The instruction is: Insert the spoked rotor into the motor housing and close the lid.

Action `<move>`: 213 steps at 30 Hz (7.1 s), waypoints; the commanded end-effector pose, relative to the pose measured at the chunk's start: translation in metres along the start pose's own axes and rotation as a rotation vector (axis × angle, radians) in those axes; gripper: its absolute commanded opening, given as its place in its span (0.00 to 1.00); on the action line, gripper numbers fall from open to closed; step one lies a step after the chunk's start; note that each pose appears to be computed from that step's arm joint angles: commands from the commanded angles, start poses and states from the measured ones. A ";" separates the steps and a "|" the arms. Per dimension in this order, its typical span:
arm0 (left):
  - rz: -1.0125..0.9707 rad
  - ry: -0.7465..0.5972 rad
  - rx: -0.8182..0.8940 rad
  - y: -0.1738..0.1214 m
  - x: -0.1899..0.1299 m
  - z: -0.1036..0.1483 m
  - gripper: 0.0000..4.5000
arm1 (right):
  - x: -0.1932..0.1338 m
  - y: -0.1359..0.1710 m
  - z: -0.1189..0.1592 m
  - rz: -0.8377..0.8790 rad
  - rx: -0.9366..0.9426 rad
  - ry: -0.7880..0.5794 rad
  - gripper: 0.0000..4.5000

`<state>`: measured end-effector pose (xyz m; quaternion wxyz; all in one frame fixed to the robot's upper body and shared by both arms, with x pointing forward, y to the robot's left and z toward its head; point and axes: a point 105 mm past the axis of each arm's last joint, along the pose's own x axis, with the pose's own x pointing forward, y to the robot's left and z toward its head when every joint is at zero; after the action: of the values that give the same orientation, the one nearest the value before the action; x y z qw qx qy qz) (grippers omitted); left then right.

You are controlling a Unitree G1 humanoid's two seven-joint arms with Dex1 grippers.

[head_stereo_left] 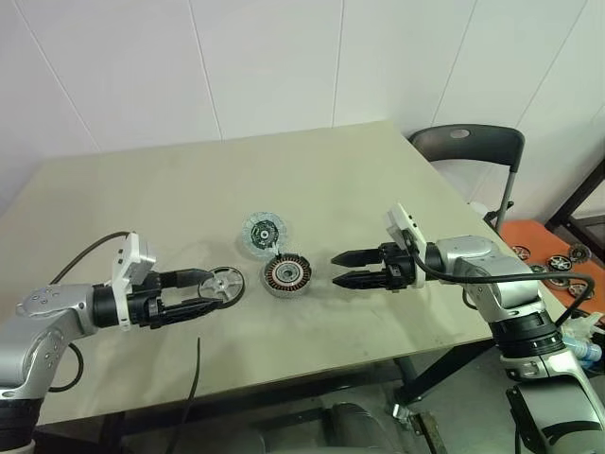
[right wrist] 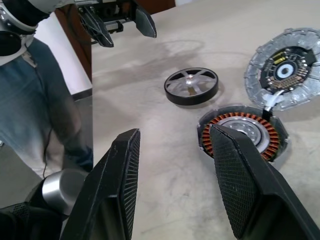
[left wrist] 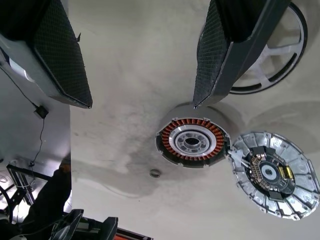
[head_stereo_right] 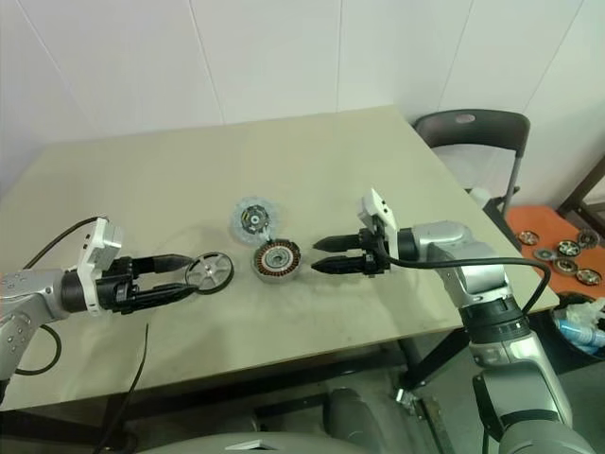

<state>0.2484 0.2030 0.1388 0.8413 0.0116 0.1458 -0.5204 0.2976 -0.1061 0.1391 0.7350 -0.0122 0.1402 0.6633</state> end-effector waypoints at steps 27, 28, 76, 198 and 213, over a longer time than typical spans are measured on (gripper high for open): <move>-0.026 0.001 0.028 0.001 -0.001 0.009 0.76 | -0.005 0.002 0.017 -0.022 -0.058 -0.046 0.50; -0.026 -0.004 0.026 0.000 -0.001 0.010 0.76 | -0.004 0.002 0.017 -0.022 -0.058 -0.047 0.50; 0.018 -0.002 0.037 0.000 -0.006 0.009 0.76 | 0.015 0.006 0.013 0.062 -0.054 -0.048 0.50; -0.099 0.009 0.052 0.008 0.011 0.023 0.76 | 0.012 0.005 0.011 -0.015 -0.053 -0.077 0.50; -0.117 -0.005 0.051 0.010 0.018 0.022 0.76 | 0.010 0.007 0.010 -0.040 -0.046 -0.076 0.50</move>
<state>0.2668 0.1909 0.1451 0.8106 0.0106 0.1500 -0.5659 0.2946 -0.0953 0.1312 0.7533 0.0066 0.1266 0.6453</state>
